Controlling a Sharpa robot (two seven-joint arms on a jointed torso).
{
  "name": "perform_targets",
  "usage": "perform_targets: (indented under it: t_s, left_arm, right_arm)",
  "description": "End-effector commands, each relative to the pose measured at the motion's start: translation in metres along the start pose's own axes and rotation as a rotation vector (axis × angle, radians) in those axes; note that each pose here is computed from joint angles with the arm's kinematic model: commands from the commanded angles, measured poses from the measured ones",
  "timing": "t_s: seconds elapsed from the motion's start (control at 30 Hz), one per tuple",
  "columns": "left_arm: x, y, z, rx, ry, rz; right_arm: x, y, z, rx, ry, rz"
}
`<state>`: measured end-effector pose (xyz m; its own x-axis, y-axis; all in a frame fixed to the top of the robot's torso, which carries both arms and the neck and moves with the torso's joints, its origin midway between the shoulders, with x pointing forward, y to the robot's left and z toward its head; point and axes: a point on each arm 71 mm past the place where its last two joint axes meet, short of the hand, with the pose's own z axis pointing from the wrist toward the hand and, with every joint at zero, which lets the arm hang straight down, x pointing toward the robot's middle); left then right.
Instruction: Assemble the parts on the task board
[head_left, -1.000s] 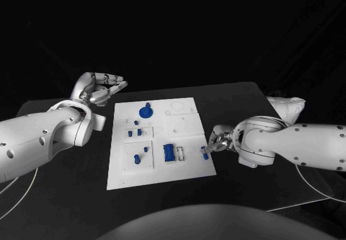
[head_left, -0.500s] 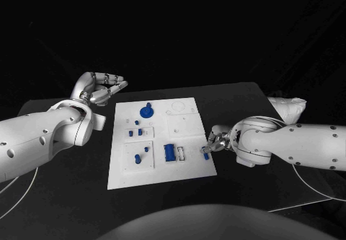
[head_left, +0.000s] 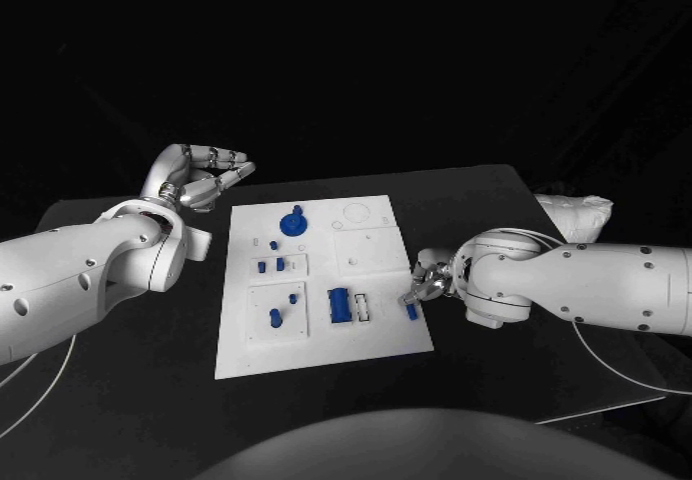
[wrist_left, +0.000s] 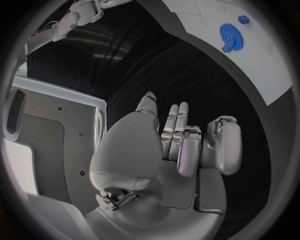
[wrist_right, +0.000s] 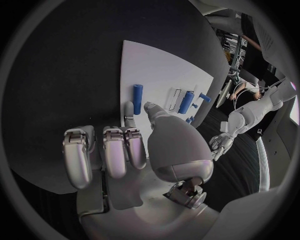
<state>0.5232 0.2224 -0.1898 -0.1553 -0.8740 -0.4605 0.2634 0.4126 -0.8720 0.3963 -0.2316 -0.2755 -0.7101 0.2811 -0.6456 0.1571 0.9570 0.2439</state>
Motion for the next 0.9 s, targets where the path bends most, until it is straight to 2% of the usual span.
perform_targets:
  t_s: [0.03,0.53,0.9]
  left_arm:
    - [0.0019,-0.0018,0.0004,0.01,0.015,-0.003]
    - [0.0018,-0.0018,0.0004,0.011,0.014,-0.003]
    - [0.0015,-0.0016,0.0002,0.011,0.014,-0.003]
  right_arm:
    - [0.0098,-0.008,0.0029,0.085,0.059,-0.057]
    - [0.013,-0.0062,0.0063,0.1,0.087,-0.117]
    - [0.0117,-0.0056,0.0065,0.083,0.059,-0.088]
